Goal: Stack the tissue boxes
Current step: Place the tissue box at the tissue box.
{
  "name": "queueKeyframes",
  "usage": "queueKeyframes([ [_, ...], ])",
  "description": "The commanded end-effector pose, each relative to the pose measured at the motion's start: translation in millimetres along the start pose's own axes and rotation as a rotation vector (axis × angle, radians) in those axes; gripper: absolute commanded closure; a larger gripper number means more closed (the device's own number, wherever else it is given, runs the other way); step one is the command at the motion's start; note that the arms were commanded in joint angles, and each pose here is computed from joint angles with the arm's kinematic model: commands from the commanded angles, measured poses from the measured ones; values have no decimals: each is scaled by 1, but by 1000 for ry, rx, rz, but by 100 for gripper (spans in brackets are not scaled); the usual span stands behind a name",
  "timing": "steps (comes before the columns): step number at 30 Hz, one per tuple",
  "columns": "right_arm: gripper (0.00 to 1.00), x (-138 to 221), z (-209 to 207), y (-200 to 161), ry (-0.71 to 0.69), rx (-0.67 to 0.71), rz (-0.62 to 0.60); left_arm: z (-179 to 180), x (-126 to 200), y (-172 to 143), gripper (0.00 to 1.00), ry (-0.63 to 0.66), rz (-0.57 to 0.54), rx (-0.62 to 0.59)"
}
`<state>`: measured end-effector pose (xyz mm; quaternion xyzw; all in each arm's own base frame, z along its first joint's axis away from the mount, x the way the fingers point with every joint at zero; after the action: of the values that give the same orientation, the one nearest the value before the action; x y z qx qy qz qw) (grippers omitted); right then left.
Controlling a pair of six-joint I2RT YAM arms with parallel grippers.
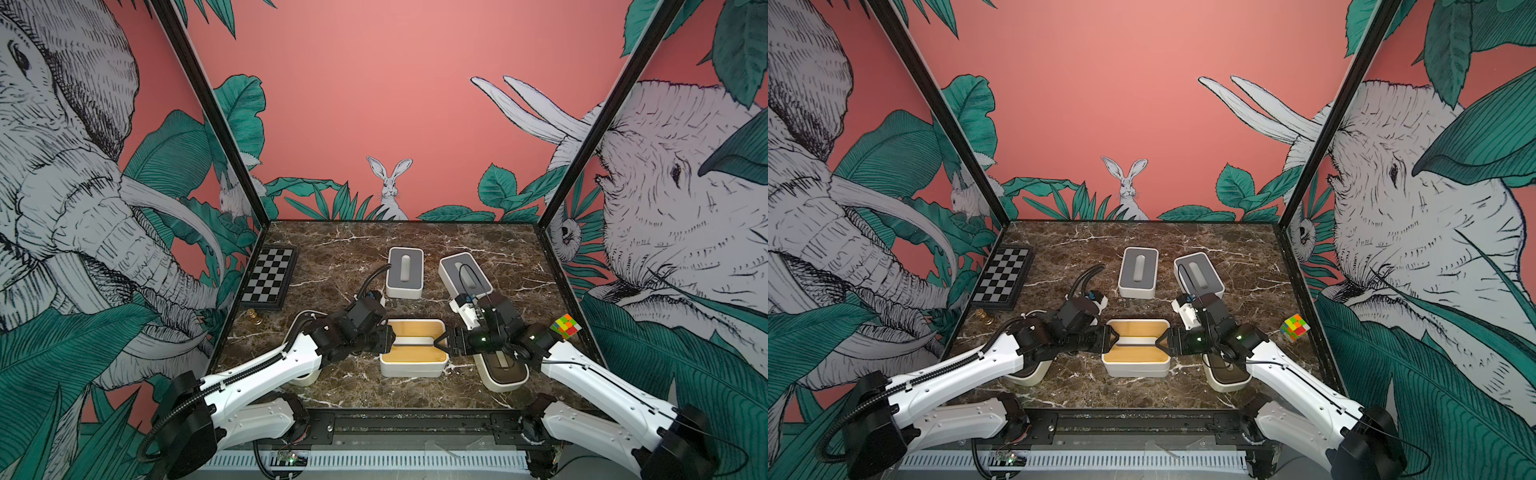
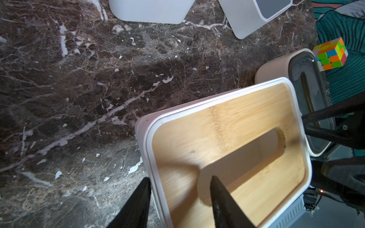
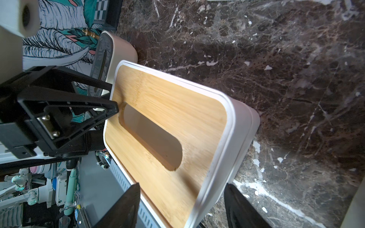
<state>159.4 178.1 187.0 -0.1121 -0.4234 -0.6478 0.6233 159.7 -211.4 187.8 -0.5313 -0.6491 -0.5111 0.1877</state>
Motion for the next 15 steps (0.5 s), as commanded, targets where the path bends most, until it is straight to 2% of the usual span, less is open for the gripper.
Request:
queueKeyframes([
  [1, 32, 0, 2, 0, 4, 6, -9, -7, 3, 10, 49, -32, -33, -6],
  [15, 32, -1, 3, 2, 8, 14, -10, -12, 1, 15, 49, -34, -36, -30],
])
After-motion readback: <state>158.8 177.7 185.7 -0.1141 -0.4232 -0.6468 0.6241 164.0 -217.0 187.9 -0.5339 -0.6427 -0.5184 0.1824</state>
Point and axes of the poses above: each gripper's point midway between its finger pads, its own x axis back along the fingers, its own z axis along the line the jaws close on, y = z × x, the point moved 7 cm from there along x, back along the fingers, and after that the axes turned 1 degree about x, right-handed, at the moved point
